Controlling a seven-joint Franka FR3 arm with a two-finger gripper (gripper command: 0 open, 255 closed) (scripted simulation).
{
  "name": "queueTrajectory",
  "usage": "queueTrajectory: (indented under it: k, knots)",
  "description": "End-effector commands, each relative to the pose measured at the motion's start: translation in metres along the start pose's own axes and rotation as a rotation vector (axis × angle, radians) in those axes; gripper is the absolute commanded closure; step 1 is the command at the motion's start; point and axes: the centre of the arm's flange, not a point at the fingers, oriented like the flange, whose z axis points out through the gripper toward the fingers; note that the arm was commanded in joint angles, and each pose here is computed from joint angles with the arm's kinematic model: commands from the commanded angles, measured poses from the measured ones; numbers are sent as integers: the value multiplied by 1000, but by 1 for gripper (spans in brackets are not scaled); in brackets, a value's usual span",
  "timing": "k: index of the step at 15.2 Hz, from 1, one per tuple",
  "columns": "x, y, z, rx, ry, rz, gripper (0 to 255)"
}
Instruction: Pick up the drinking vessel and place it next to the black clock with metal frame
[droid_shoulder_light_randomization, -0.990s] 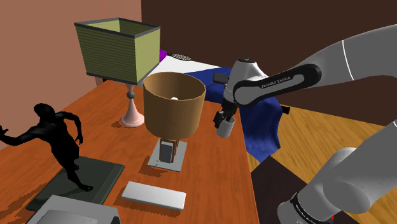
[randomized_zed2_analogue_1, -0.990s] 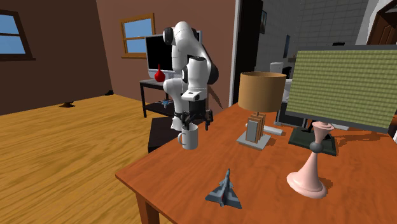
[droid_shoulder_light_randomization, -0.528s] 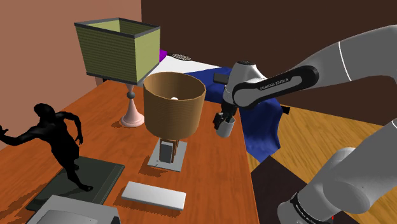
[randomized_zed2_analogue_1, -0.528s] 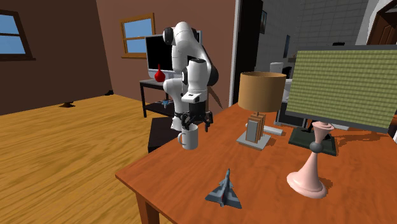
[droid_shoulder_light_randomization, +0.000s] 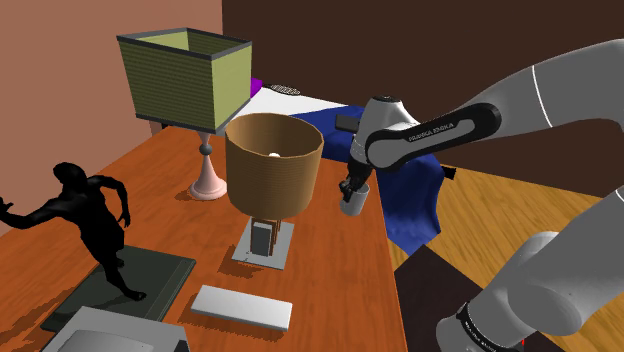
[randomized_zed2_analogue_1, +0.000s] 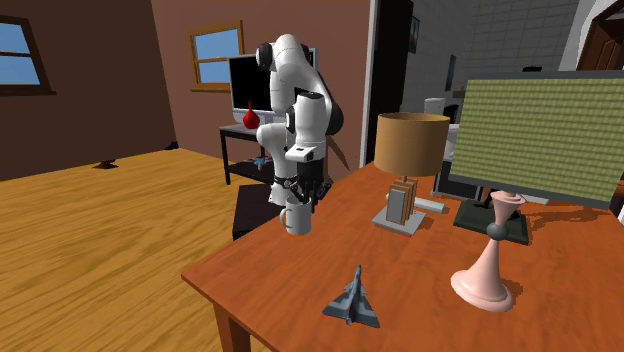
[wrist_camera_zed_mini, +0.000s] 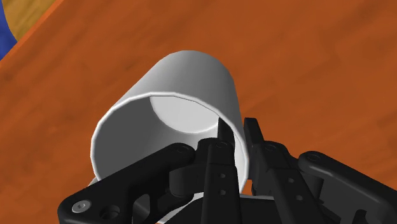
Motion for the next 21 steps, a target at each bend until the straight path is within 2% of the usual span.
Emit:
queueTrajectory:
  k: [1,3,21]
  knots:
    - [0,0,0,0,0,0,255]
    - [0,0,0,0,0,0,255]
    - [5,2,-95,0,0,0,255]
